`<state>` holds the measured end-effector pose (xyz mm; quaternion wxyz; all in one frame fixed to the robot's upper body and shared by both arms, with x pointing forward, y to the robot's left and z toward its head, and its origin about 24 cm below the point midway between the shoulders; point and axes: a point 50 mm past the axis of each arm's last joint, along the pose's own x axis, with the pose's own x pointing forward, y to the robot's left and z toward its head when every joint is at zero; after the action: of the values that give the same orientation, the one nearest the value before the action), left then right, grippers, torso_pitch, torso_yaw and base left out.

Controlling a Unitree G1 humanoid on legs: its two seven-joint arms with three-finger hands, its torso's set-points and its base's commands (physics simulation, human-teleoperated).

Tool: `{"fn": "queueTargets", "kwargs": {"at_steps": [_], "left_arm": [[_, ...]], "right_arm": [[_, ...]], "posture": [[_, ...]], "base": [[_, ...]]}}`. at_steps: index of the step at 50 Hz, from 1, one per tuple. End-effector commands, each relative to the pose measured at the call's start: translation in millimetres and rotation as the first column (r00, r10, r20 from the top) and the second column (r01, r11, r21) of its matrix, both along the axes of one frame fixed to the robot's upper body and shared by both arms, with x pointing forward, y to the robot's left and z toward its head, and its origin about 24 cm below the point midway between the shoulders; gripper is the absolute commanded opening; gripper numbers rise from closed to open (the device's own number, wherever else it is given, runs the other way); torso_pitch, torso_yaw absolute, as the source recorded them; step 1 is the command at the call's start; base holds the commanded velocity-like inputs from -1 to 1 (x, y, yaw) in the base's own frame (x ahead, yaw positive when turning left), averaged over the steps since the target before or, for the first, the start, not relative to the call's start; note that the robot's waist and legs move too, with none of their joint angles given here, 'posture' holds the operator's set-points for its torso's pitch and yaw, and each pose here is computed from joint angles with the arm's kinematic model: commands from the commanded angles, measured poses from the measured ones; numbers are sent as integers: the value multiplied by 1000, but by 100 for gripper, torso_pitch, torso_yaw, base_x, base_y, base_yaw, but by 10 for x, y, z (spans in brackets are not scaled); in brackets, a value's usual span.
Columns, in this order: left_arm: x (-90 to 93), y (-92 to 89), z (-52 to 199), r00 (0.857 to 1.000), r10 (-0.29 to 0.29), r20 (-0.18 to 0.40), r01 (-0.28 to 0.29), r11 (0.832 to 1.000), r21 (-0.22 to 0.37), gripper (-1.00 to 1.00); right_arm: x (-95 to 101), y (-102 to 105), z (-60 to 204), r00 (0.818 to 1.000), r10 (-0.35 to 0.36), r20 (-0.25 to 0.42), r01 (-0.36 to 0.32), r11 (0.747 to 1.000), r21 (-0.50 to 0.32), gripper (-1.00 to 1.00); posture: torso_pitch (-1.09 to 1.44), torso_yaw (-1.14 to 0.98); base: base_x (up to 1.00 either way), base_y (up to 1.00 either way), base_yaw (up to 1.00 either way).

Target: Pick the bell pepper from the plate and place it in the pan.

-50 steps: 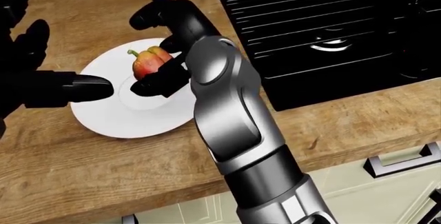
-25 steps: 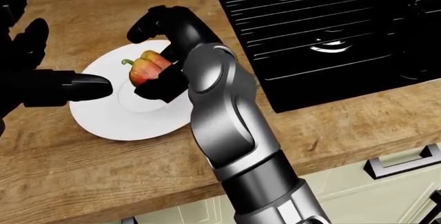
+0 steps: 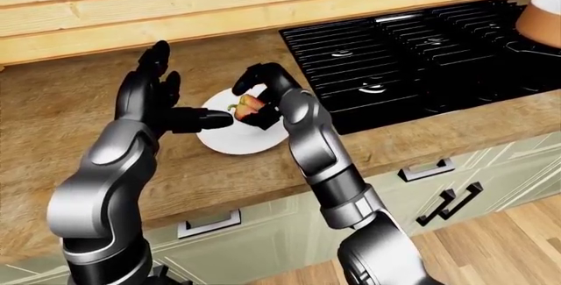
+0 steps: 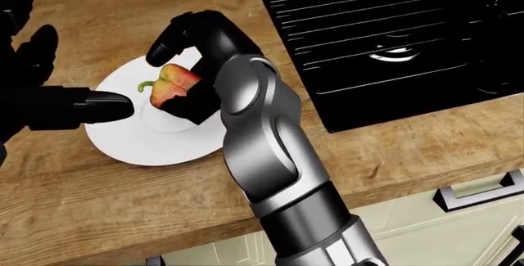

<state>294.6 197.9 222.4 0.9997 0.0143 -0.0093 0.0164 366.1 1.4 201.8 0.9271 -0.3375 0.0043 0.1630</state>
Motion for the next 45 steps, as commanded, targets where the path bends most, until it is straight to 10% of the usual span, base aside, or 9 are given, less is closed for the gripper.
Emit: {"fn": "queueTargets", "kwargs": {"at_steps": [1,37,45], "left_arm": [[-34,4,167,996,4,89,-5,1000,11,100],[-24,-11,186,996,-1,90,0,1000,13,100],[-14,-43,348,994,-17,107,12,999,44,100]], "right_arm": [[-33,60,200,997,29,77,-30,999,12,-15],[-2,17,456,994,-4,113,-1,999,50,-50],[-67,-272,1057,987,-78,143,45,973,225,-75]], "posture": [[0,0],[0,0],[0,0]], "base": [[0,0,0],[0,0,0],[0,0,0]]}}
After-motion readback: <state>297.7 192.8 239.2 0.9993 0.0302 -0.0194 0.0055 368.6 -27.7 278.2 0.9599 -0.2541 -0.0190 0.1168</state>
